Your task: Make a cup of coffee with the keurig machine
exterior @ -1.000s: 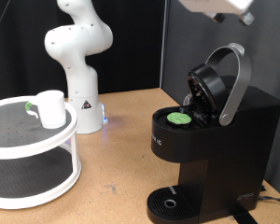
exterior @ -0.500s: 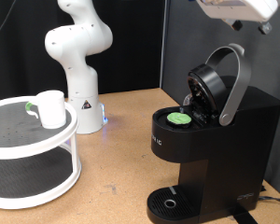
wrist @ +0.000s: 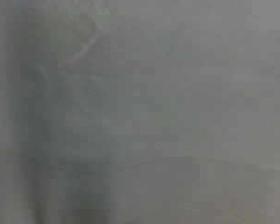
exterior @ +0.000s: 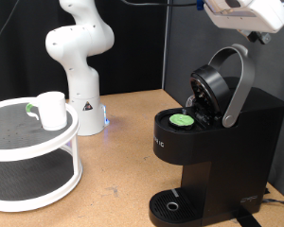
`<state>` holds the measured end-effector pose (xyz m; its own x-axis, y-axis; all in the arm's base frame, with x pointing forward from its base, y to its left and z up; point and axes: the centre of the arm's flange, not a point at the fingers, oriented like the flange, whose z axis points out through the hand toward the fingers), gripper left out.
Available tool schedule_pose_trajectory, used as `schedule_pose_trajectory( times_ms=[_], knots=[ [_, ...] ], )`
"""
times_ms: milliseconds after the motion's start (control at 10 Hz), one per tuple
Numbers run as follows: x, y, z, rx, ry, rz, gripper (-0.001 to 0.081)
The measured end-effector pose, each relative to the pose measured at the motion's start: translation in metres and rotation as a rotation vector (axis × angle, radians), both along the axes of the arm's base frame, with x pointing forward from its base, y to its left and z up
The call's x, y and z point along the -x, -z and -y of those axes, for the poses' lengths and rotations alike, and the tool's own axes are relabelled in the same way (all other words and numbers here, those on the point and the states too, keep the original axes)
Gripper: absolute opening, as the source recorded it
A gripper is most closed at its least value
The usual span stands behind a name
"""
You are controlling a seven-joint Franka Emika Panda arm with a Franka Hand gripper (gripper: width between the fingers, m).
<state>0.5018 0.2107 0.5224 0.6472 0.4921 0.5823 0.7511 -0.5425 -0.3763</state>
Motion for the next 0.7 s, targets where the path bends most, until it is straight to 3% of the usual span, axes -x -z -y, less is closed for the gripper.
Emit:
schedule_pose_trajectory(
  times_ms=[100, 200, 300, 400, 700],
  knots=[
    [-0.001, 0.002, 0.001, 0.015, 0.003, 0.01, 0.0322],
    [-0.001, 0.004, 0.003, 0.031, 0.005, 0.012, 0.0132],
    [-0.002, 0.007, 0.005, 0.042, 0.007, 0.009, 0.0132],
    [-0.002, 0.009, 0.007, 0.047, 0.009, 0.006, 0.0027],
    [-0.004, 0.014, 0.015, 0.053, 0.019, -0.003, 0.0002]
  ],
)
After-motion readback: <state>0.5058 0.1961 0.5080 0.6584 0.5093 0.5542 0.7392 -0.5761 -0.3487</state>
